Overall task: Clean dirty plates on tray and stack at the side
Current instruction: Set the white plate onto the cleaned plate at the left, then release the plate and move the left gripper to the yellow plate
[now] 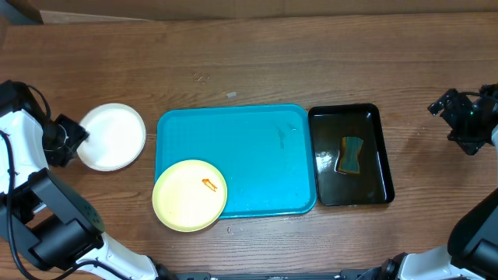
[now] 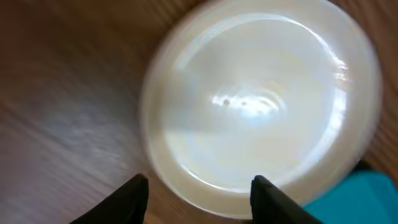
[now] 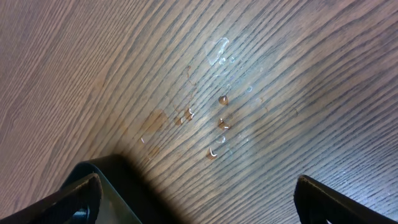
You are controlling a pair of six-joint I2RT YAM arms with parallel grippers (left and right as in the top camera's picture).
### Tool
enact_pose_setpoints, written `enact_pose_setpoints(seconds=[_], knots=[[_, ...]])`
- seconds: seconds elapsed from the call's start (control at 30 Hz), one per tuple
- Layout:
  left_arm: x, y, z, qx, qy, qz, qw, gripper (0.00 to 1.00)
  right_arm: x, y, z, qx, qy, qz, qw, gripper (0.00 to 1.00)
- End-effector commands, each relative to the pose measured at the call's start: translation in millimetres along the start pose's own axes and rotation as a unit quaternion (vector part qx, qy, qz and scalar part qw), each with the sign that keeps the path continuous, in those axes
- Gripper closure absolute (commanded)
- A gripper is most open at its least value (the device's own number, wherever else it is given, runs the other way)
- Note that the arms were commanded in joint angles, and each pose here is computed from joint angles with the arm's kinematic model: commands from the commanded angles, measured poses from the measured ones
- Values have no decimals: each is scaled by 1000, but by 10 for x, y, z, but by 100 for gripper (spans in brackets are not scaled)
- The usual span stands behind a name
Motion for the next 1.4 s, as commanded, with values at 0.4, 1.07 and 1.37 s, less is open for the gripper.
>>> enact_pose_setpoints(seconds=[0.4, 1.07, 1.37], knots=[[-1098, -979, -92, -142, 134, 106, 975, 57, 56, -81, 19, 1, -5, -17, 1000, 0], [-1728, -216, 815, 87, -46, 41, 994, 44, 56, -81, 19, 1, -5, -17, 1000, 0], [-1898, 156, 842, 34, -20, 88, 995, 56, 56, -81, 19, 1, -5, -17, 1000, 0]])
Point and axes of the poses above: each gripper's point midway between its finger pads, its own y axis out along the fingers, its own z axis along the line the jaws close on, x = y × z, the point moved 8 cm from there along -y, back along the fingers, and after that the axes turned 11 degrees about -y, right-handed, at the moved point
